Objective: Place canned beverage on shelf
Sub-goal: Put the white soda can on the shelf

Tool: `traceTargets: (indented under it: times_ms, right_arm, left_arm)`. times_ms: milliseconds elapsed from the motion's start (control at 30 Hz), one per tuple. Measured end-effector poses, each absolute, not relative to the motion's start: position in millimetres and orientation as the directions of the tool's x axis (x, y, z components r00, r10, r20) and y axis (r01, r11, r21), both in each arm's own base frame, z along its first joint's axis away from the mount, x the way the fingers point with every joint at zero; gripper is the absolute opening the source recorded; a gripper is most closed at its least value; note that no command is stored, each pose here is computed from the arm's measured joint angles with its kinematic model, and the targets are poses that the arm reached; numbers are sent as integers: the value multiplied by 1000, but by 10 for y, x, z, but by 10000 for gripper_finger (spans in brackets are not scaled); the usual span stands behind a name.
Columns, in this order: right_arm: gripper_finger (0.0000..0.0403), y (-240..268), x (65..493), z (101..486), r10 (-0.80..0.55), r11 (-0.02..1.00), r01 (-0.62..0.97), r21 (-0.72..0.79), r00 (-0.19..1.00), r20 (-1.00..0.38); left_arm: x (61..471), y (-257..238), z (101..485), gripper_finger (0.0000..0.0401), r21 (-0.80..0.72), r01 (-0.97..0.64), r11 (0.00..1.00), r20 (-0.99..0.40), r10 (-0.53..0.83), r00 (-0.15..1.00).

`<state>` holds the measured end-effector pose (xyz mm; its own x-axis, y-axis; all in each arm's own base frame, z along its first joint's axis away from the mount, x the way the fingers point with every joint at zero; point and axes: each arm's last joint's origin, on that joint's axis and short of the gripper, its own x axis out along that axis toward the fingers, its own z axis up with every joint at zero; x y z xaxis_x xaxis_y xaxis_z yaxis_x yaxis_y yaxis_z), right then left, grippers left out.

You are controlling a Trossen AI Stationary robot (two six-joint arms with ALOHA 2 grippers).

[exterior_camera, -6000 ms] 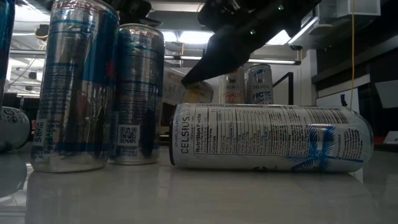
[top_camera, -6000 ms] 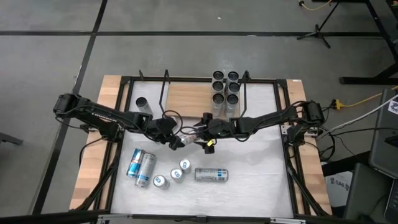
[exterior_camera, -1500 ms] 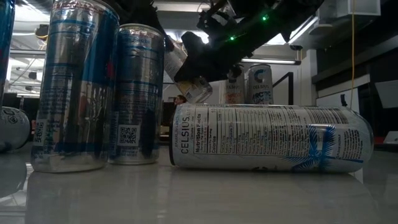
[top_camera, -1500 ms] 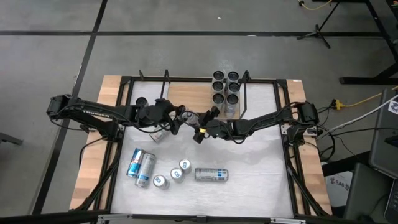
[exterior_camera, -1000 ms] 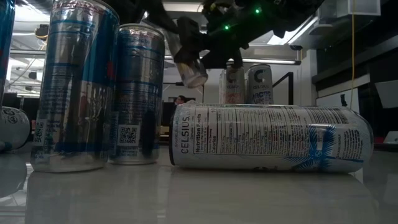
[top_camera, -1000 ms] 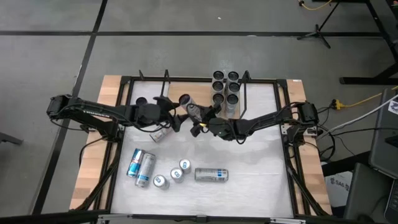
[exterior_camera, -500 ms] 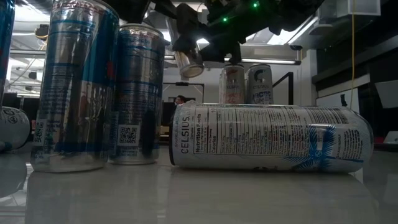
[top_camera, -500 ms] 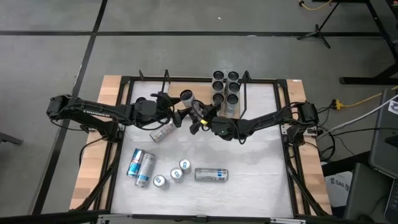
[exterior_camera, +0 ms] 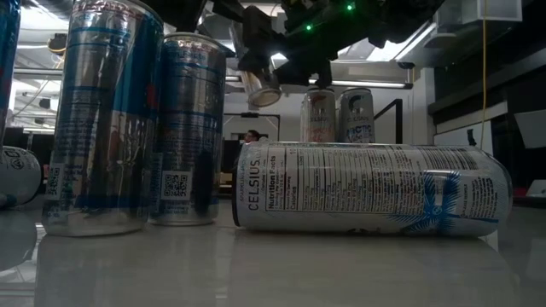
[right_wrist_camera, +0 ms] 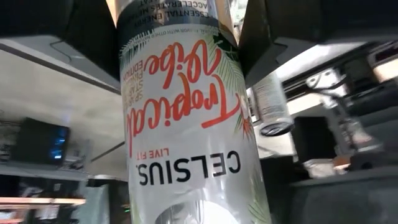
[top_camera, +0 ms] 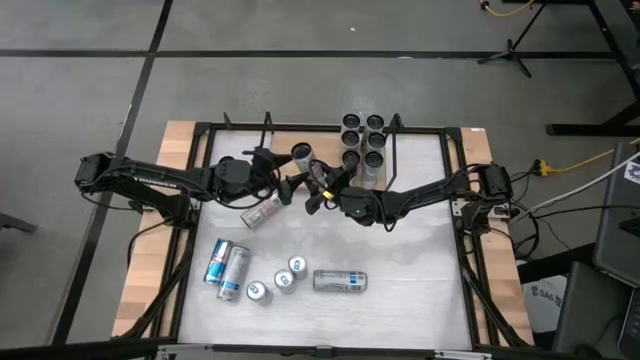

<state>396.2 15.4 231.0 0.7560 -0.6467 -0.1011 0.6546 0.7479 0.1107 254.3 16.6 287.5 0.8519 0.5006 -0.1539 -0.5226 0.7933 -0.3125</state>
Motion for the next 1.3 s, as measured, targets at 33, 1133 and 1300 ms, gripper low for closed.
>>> traceTargets:
  times_ms: [33, 1133, 1300]
  right_arm:
    - [254, 159, 3965, 2307, -630, 762, 639, 107, 769, -106]
    - [254, 184, 3982, 2295, -542, 821, 555, 132, 831, -124]
    - [254, 192, 3986, 2291, -515, 837, 530, 135, 847, -129]
  left_arm:
    - [2545, 162, 2875, 367, -312, -513, 800, -155, 489, 858]
    - [2536, 173, 2877, 338, -353, -556, 752, -149, 541, 827]
    - [2538, 171, 2882, 311, -318, -552, 771, -146, 536, 832]
